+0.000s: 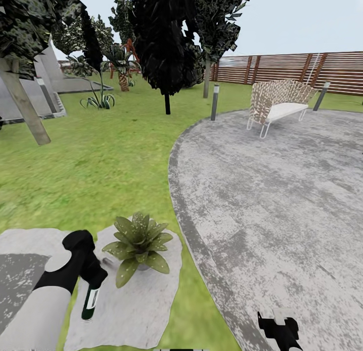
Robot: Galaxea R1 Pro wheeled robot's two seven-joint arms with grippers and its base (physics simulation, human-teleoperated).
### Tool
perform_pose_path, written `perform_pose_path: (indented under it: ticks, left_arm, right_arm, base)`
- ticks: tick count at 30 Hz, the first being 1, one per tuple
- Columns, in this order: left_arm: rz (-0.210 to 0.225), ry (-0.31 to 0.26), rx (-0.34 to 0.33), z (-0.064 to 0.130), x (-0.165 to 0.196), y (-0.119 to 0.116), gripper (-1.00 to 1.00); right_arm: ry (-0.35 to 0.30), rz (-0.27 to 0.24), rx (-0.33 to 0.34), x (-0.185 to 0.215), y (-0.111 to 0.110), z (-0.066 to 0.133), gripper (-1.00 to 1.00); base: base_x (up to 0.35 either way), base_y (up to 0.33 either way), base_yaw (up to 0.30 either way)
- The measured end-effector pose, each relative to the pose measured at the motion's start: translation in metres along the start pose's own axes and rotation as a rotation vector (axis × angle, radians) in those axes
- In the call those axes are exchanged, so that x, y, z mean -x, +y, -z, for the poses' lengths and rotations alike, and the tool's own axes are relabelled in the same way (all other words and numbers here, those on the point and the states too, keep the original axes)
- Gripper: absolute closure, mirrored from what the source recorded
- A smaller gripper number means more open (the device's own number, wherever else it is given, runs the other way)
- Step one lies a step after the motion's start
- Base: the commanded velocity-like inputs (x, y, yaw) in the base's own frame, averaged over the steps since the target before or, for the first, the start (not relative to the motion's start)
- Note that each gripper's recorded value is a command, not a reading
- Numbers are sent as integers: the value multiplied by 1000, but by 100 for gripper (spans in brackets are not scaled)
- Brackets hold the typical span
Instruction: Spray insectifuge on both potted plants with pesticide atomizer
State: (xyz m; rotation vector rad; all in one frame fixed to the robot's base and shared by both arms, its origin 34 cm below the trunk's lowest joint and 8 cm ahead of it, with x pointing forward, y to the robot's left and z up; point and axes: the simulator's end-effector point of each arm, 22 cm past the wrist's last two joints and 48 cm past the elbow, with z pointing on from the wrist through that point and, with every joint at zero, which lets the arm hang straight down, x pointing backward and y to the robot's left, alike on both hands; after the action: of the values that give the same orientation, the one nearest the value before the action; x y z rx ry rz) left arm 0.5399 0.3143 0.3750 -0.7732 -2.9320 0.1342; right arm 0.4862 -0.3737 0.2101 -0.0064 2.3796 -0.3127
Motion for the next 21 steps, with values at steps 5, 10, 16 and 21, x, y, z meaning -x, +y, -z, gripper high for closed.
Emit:
perform_pose_path:
  ticks: [5, 10, 16, 21]
  left_arm:
    - [-14, -18, 25, 13, 12, 8, 100]
    - [-6, -6, 123, 41, 7, 53, 100]
    - [-11, 19, 126, 36, 0, 53, 100]
    - [-39, 38, 141, 35, -1, 53, 100]
  right_arm:
    - [0, 0, 0, 0, 0, 0, -100]
    - [0, 0, 0, 0, 0, 0, -100]
    - [-1, 0, 0, 0, 0, 0, -100]
    - [0, 0, 0, 0, 0, 0, -100]
  base:
    - [0, 0, 0]
    - [0, 0, 0]
    - [213, 0, 0]
    - [109, 0, 0]
